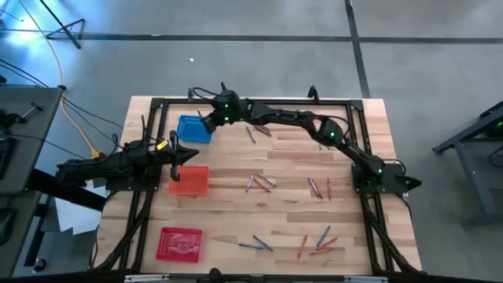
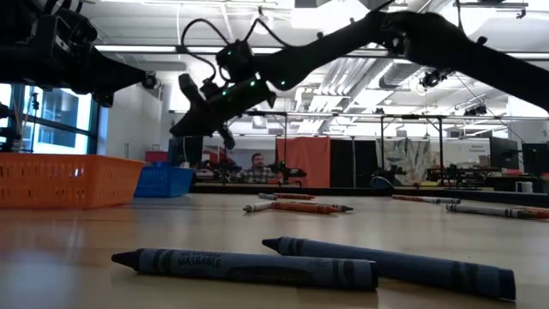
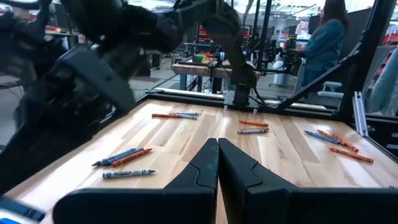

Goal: Sort crayons
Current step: Put the blue crayon into the blue bin, then put the orange crayon into the orange bin

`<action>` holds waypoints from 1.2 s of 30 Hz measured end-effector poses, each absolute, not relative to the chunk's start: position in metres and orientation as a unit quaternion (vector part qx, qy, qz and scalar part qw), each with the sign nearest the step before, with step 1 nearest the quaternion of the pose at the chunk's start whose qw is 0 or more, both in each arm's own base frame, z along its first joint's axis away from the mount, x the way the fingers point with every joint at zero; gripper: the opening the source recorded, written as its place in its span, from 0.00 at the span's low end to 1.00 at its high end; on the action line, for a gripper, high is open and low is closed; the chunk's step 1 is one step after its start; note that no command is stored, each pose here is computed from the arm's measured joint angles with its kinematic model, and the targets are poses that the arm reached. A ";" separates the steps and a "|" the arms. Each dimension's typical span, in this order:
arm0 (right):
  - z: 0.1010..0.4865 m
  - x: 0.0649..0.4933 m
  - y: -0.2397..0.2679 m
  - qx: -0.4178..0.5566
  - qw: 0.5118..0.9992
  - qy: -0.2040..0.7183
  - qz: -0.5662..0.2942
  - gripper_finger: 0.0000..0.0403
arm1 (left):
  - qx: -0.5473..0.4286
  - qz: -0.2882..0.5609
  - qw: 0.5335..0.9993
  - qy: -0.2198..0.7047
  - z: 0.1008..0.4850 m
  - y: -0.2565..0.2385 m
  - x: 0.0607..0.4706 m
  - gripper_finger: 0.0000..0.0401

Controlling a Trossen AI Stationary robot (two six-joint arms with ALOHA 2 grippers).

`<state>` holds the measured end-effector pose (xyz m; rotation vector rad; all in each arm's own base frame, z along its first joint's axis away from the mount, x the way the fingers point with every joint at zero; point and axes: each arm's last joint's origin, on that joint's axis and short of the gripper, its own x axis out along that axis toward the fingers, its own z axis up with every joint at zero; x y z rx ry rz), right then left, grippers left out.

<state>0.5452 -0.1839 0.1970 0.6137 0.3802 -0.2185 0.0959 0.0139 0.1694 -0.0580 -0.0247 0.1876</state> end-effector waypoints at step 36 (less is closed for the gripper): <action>0.272 0.480 -0.183 0.164 0.883 0.409 -0.160 0.34 | -0.029 0.094 0.995 -0.012 0.169 0.014 0.096 0.00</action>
